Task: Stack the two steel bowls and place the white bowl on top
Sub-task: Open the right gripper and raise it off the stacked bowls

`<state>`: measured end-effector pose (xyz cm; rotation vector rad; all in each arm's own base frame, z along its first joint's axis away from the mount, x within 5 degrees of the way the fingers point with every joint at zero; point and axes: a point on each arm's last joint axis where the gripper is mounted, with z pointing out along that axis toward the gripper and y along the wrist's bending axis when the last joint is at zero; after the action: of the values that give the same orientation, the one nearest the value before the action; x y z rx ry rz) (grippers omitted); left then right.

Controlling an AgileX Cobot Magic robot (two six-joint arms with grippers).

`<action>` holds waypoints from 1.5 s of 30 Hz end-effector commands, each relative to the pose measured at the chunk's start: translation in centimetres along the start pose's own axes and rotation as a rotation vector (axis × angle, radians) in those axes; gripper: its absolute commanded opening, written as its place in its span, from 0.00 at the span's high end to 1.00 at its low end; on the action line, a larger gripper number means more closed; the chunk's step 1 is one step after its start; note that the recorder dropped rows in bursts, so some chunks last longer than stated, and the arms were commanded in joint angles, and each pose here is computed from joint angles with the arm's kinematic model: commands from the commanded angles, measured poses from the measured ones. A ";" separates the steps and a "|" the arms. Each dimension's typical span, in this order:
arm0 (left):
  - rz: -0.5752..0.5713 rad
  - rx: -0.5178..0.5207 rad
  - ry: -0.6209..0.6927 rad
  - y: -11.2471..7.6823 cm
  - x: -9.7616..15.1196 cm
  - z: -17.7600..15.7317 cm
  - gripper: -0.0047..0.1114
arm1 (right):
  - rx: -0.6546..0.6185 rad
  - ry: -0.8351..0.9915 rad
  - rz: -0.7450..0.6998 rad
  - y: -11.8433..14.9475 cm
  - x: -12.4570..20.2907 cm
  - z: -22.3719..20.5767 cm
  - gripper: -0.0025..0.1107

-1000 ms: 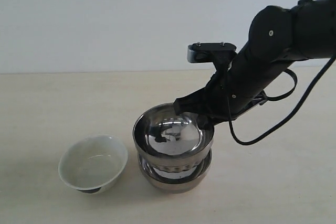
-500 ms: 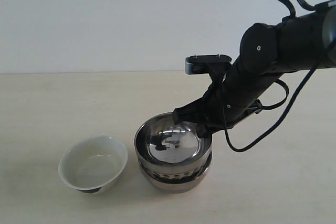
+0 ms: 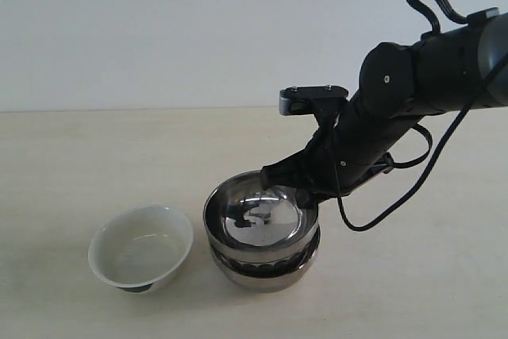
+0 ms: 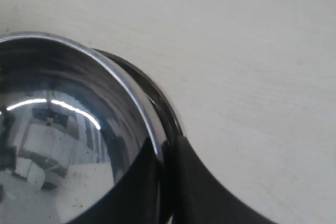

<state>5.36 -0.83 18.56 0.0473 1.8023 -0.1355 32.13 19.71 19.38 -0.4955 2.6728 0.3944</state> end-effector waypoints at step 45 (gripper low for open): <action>0.001 -0.003 -0.006 0.0 0.1 0.0 0.68 | 0.005 -0.051 0.037 -0.4 1.2 1.0 0.67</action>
<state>5.36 -0.83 18.56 0.0473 1.8023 -0.1355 31.78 19.28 17.86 -0.4311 2.6338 0.3961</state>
